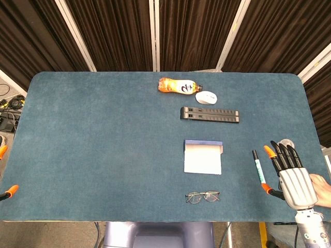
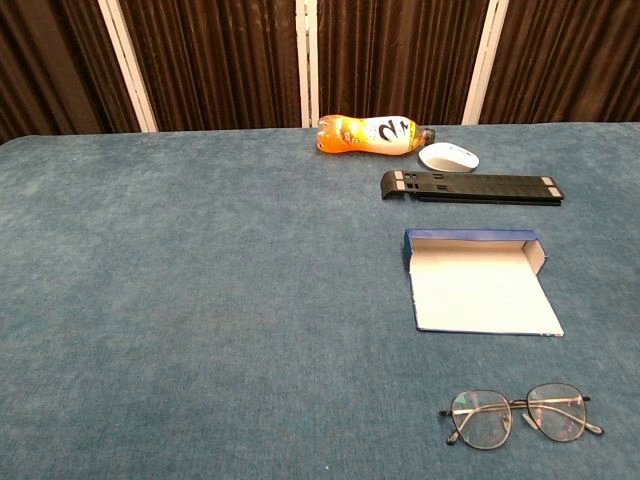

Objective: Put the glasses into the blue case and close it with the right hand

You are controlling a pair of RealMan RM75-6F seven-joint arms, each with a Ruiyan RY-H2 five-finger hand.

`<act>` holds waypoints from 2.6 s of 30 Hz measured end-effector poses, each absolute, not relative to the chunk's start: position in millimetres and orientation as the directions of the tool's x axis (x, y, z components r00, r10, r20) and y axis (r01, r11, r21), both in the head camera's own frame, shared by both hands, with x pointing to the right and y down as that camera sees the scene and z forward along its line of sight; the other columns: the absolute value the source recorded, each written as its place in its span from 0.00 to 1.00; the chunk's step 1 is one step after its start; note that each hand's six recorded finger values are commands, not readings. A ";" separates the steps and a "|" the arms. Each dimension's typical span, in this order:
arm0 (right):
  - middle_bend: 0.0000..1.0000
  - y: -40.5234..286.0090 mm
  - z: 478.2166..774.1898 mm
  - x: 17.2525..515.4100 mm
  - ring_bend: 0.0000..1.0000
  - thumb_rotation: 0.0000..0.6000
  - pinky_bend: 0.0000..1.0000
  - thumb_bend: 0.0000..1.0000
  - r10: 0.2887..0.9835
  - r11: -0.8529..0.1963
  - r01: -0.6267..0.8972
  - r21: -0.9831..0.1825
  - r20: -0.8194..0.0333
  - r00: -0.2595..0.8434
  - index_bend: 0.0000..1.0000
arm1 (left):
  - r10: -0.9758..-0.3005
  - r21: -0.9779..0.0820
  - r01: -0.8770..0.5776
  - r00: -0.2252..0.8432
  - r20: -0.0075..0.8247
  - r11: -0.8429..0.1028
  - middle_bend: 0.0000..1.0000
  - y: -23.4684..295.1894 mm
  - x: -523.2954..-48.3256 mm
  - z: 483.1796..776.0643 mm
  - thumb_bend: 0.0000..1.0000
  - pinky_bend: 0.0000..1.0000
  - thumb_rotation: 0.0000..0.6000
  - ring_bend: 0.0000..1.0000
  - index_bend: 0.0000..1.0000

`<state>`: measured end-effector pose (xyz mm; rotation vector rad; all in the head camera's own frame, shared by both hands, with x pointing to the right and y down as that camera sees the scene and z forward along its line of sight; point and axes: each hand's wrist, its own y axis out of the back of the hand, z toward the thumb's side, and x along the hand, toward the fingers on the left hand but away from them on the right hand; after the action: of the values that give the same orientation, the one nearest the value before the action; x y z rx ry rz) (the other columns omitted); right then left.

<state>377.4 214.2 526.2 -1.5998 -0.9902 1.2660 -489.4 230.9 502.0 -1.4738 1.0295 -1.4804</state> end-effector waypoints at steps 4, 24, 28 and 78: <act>0.00 214.0 526.9 377.0 0.00 1.00 0.00 0.00 0.933 -0.329 0.075 -0.941 -0.313 0.176 0.06 | -0.933 -0.933 -0.010 -0.015 0.360 -0.360 0.00 230.6 -490.2 502.6 0.00 0.00 1.00 0.00 0.00; 0.00 218.0 550.9 360.0 0.00 1.00 0.00 0.00 0.884 -0.432 0.068 -0.899 -0.408 0.226 0.09 | -0.926 -0.926 -0.010 -0.021 0.377 -0.377 0.00 223.3 -490.6 510.2 0.00 0.00 1.00 0.00 0.00; 0.00 217.2 568.9 340.4 0.00 1.00 0.00 0.00 0.826 -0.516 0.072 -0.853 -0.474 0.304 0.19 | -0.915 -0.916 -0.002 -0.030 0.402 -0.402 0.00 221.2 -491.8 519.0 0.00 0.00 1.00 0.00 0.00; 0.00 246.1 687.2 222.0 0.00 1.00 0.00 0.28 0.449 -0.799 -0.146 -0.583 -0.741 0.500 0.54 | -0.901 -0.901 0.012 -0.053 0.432 -0.433 0.00 212.1 -489.1 534.3 0.00 0.00 1.00 0.00 0.00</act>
<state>222.0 246.1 687.2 -2.1508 -0.2469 1.3024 -489.1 212.1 534.3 -1.4885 0.9821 -1.5808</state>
